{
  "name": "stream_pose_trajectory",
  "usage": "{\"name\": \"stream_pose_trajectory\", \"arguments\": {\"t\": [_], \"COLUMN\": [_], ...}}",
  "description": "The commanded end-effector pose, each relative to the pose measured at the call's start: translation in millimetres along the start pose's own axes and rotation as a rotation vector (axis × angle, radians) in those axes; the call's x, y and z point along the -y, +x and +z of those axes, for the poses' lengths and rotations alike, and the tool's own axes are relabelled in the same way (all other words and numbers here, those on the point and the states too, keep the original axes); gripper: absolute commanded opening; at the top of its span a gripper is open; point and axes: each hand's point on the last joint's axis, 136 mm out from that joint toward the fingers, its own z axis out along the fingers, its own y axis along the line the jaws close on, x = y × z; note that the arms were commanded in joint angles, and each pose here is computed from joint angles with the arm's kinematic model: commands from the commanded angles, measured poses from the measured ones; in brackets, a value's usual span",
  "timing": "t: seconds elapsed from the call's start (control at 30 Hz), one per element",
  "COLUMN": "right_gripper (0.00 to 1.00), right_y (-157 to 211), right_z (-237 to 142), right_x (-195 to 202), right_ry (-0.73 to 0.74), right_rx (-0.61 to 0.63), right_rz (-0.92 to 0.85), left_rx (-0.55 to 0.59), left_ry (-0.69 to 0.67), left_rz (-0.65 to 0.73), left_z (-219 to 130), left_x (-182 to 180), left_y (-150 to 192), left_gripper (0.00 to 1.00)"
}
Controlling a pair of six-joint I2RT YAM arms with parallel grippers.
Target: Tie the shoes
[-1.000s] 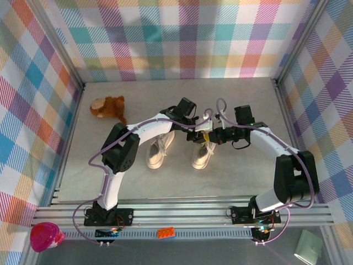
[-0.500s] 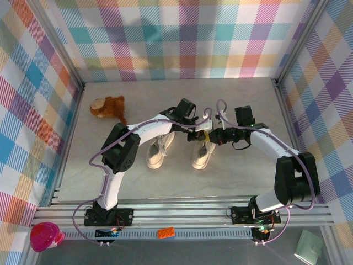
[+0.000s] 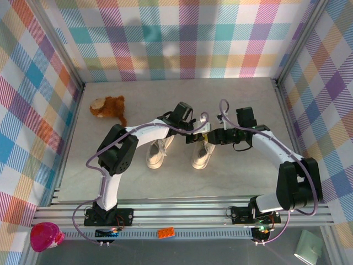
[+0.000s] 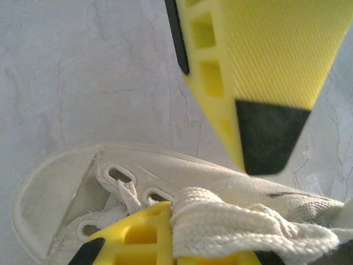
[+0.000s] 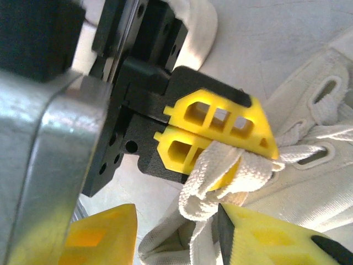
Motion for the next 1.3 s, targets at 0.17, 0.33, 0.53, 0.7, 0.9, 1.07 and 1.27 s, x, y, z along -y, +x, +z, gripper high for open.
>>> {"name": "stream_pose_trajectory", "arguments": {"t": [0.17,0.33,0.53,0.7,0.9,1.07,1.27], "right_gripper": [0.44,0.39,0.39,0.4,0.41,0.43,0.43], "right_y": [-10.0,-5.4,-8.1,-6.6,-5.7,-7.2,-5.3], "right_z": [-8.3,2.8,10.8,17.9,25.3,26.3,33.8], "right_x": [25.3,36.6,40.7,42.3,43.3,39.8,37.8], "right_ry": [0.076,0.069,0.043,0.011,-0.025,-0.049,-0.081], "right_rx": [0.071,0.074,0.069,0.057,0.045,0.044,0.024], "right_rz": [0.215,0.295,0.321,0.335,0.355,0.351,0.369], "left_rx": [0.013,0.018,0.02,0.024,0.02,0.018,0.02], "left_ry": [0.007,0.009,0.008,0.007,0.01,0.009,0.017], "left_rz": [0.052,0.054,0.059,0.061,0.058,0.056,0.056], "left_z": [-2.9,-3.7,-4.0,-4.7,-3.6,-3.7,-1.5], "left_x": [9.9,10.7,10.7,9.7,10.2,9.1,9.5], "left_y": [-9.0,-10.3,-11.5,-13.8,-12.1,-11.8,-14.5], "left_gripper": [0.0,0.0,0.0,0.0,0.0,0.0,0.0]}}
